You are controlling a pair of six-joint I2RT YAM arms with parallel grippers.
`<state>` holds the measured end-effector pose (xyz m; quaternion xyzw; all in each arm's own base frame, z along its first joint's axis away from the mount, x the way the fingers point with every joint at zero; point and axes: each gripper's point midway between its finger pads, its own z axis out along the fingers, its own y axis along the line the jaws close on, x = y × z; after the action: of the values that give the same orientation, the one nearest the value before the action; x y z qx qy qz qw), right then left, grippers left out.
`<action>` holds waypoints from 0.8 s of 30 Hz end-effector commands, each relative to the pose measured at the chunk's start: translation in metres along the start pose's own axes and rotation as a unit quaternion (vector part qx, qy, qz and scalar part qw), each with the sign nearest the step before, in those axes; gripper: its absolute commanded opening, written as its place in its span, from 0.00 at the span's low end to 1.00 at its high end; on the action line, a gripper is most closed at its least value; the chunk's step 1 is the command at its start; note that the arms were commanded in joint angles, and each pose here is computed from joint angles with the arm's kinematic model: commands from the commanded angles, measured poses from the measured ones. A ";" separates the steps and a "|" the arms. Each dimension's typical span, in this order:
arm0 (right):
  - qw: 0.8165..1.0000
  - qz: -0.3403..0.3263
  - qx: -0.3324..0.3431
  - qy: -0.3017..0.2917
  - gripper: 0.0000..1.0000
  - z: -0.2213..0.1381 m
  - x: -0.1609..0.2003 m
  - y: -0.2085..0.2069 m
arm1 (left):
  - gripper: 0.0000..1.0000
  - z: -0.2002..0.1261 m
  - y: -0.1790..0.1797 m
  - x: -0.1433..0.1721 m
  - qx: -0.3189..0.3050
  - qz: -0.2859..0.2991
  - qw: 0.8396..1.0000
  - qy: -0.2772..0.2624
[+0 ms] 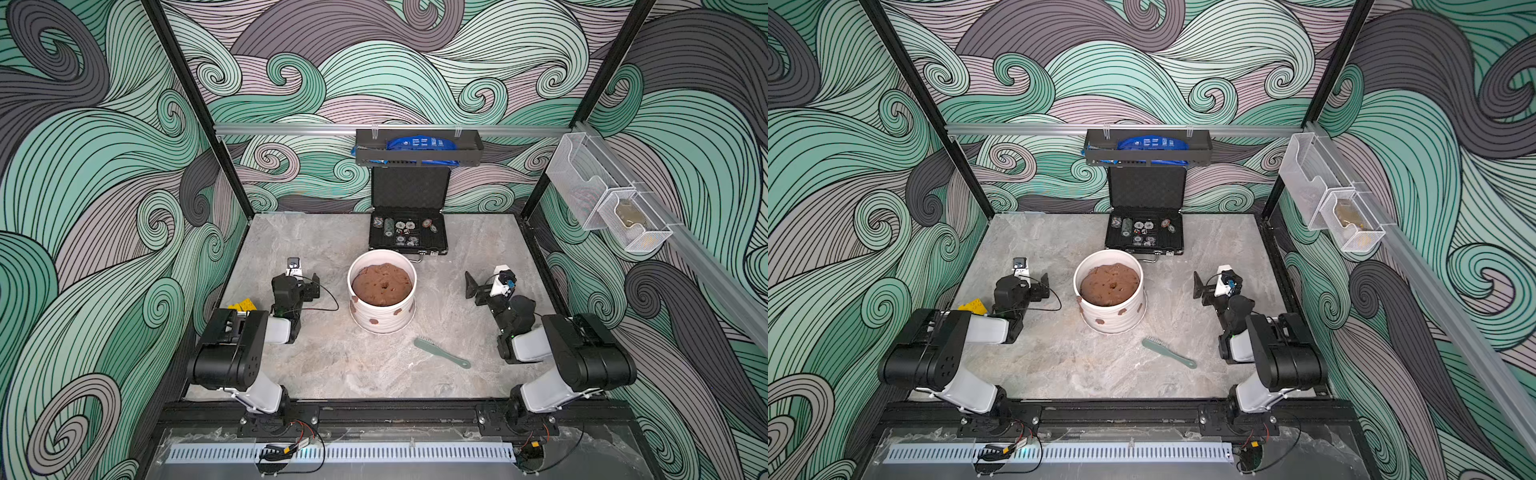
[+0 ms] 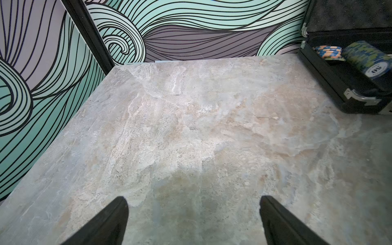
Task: Scrub the dried mud off the ceramic pot
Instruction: Pick up the brush from the center of the board.
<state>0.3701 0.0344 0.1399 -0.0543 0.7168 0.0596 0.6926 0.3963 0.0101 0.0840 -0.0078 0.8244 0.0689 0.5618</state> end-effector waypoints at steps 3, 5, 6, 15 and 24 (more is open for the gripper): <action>1.000 -0.003 -0.005 0.000 0.99 0.003 0.000 0.001 | 0.99 0.002 0.003 -0.008 -0.005 -0.005 1.000 -0.013; 1.000 -0.003 -0.005 0.000 0.99 0.004 -0.001 0.001 | 0.99 0.002 0.003 -0.008 -0.005 -0.005 1.000 -0.013; 1.000 -0.003 -0.005 0.001 0.99 0.004 0.000 0.001 | 0.99 0.002 0.003 -0.008 -0.005 -0.005 1.000 -0.013; 1.000 -0.003 -0.006 0.002 0.99 0.005 0.000 0.001 | 0.99 0.002 0.003 -0.008 -0.005 -0.005 1.000 -0.013; 1.000 -0.010 -0.007 0.011 0.99 0.007 -0.015 0.004 | 0.99 -0.014 0.013 -0.025 -0.033 -0.010 0.999 -0.029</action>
<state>0.3704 0.0359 0.1408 -0.0571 0.7251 0.0599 0.6836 0.3936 0.0126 0.0894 -0.0124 0.8213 0.0745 0.5655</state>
